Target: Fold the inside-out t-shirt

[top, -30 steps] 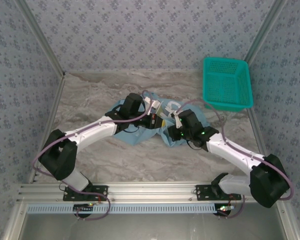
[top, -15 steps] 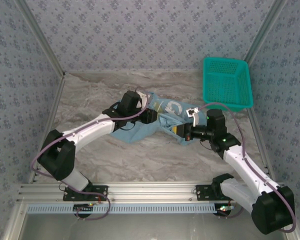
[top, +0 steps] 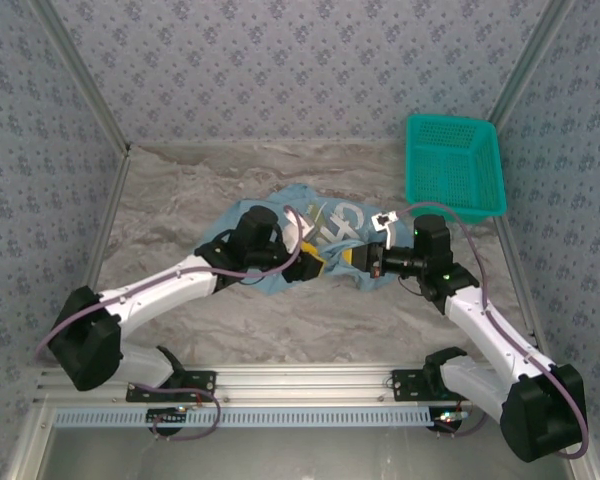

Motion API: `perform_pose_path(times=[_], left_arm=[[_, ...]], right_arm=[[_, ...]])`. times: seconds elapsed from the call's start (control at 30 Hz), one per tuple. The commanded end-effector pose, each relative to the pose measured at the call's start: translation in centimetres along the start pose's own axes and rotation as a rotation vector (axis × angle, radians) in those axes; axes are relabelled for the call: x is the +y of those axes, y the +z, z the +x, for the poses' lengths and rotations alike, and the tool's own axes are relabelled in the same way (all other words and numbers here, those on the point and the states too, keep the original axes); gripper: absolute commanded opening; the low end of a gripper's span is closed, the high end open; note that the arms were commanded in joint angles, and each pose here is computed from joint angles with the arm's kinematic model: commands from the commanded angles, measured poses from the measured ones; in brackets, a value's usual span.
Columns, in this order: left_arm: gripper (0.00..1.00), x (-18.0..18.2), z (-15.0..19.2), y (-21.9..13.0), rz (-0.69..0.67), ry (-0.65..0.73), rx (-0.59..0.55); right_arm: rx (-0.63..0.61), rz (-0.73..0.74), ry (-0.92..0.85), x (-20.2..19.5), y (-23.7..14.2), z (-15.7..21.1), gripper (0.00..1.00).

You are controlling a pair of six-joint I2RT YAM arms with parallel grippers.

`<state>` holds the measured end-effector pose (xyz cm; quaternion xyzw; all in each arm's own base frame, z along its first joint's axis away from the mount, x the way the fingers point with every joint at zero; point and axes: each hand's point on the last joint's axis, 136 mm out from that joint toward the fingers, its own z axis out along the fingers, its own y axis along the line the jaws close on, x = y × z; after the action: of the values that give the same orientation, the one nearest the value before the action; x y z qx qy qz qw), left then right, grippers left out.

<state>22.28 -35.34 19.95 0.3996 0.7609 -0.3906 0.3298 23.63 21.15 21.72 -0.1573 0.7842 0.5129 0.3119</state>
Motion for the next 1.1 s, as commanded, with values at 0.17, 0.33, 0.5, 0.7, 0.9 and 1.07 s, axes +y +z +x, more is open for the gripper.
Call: perform_pose_path(times=[0.17, 0.33, 0.5, 0.7, 0.9, 1.07], left_arm=[[0.44, -0.6, -1.3, 1.9, 0.033, 0.124, 0.021], [0.38, -0.4, -1.3, 2.9, 0.053, 0.122, 0.045], [0.24, -0.4, -1.0, 3.6, 0.076, 0.114, 0.062], [0.09, -0.3, -1.2, 3.5, 0.080, 0.106, 0.053], [0.00, -2.1, -2.4, 2.0, 0.147, 0.103, 0.012], [0.00, -2.9, -2.7, 0.8, 0.150, 0.080, 0.026]], right_arm=[[-0.016, 0.003, -0.016, 0.6, -0.7, -0.8, 0.00], [-0.021, 0.007, -0.018, 0.5, -0.8, -0.8, 0.00], [-0.027, 0.009, -0.021, 0.6, -1.0, -0.9, 0.00], [-0.030, 0.021, -0.019, 0.3, -1.0, -0.9, 0.00], [-0.032, 0.106, -0.003, -1.1, -1.1, -1.0, 0.00], [-0.066, 0.266, 0.000, -3.1, -1.9, -1.9, 0.01]])
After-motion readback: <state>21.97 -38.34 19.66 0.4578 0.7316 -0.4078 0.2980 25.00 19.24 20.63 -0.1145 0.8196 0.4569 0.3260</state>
